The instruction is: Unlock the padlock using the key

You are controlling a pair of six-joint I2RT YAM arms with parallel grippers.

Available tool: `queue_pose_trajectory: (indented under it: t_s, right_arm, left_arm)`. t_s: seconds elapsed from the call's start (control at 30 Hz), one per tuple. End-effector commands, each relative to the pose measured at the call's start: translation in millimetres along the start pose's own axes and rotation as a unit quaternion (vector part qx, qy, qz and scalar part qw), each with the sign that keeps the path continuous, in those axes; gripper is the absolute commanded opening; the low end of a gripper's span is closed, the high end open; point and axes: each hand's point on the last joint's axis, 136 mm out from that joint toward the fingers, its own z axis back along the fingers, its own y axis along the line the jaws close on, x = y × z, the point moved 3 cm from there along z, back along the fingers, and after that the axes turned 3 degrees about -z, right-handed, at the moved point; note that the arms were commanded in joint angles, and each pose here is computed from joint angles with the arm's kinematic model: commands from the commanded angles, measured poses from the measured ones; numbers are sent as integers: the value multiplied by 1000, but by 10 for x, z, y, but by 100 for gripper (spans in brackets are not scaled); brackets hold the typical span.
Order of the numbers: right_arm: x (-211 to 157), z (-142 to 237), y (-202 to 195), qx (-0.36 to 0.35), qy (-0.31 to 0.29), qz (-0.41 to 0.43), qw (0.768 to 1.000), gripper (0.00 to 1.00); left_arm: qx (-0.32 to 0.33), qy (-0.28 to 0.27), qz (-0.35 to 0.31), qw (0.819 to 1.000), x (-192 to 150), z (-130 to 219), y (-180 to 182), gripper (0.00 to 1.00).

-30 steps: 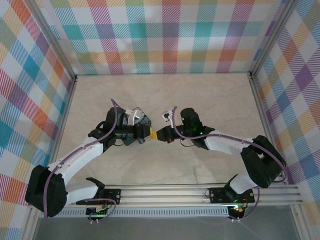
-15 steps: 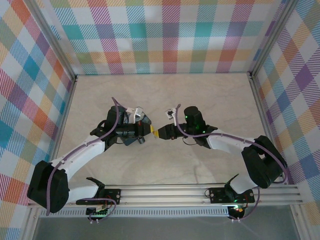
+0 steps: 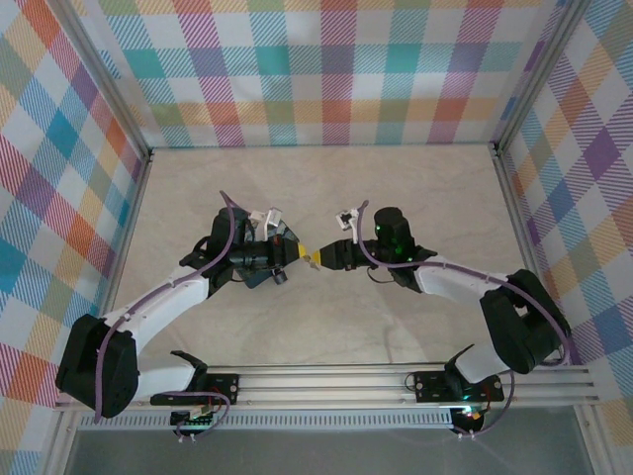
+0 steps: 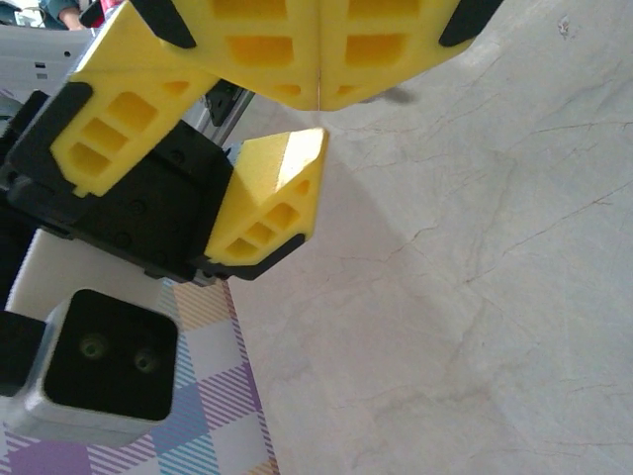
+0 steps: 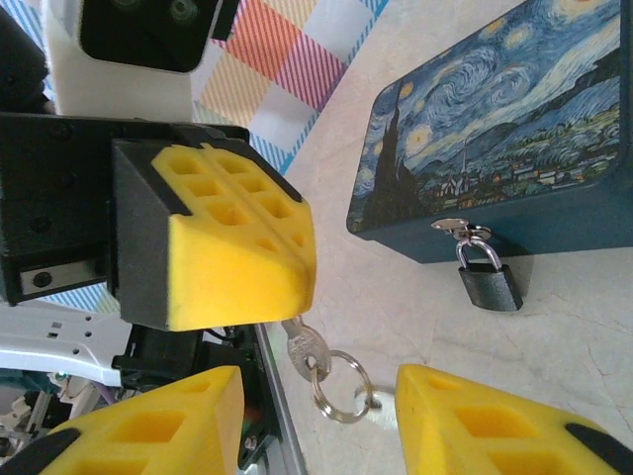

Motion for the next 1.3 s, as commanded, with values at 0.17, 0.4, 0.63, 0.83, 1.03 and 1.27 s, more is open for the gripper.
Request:
queue_pose_trajectory:
  t_s: [0.17, 0.4, 0.63, 0.83, 1.03, 1.27]
  right_arm:
    - [62, -116, 171, 49, 5, 14, 999, 42]
    - [76, -143, 194, 57, 7, 15, 998, 38]
    - [54, -182, 170, 58, 13, 5, 998, 36]
    - [59, -192, 167, 66, 7, 2, 998, 32]
    - [93, -201, 210, 87, -6, 2, 996, 28]
    - [73, -225, 209, 100, -4, -6, 995, 17]
  left_arm:
    - [-17, -15, -1, 1000, 117, 16, -50, 0]
    - [-19, -14, 2, 1000, 127, -7, -33, 0]
    - [-22, -20, 2, 1000, 155, 0, -48, 0]
    - [-24, -24, 2, 999, 158, 21, -62, 0]
    - [-27, -27, 5, 999, 155, 29, -62, 0]
    - [-29, -32, 5, 999, 166, 47, -65, 0]
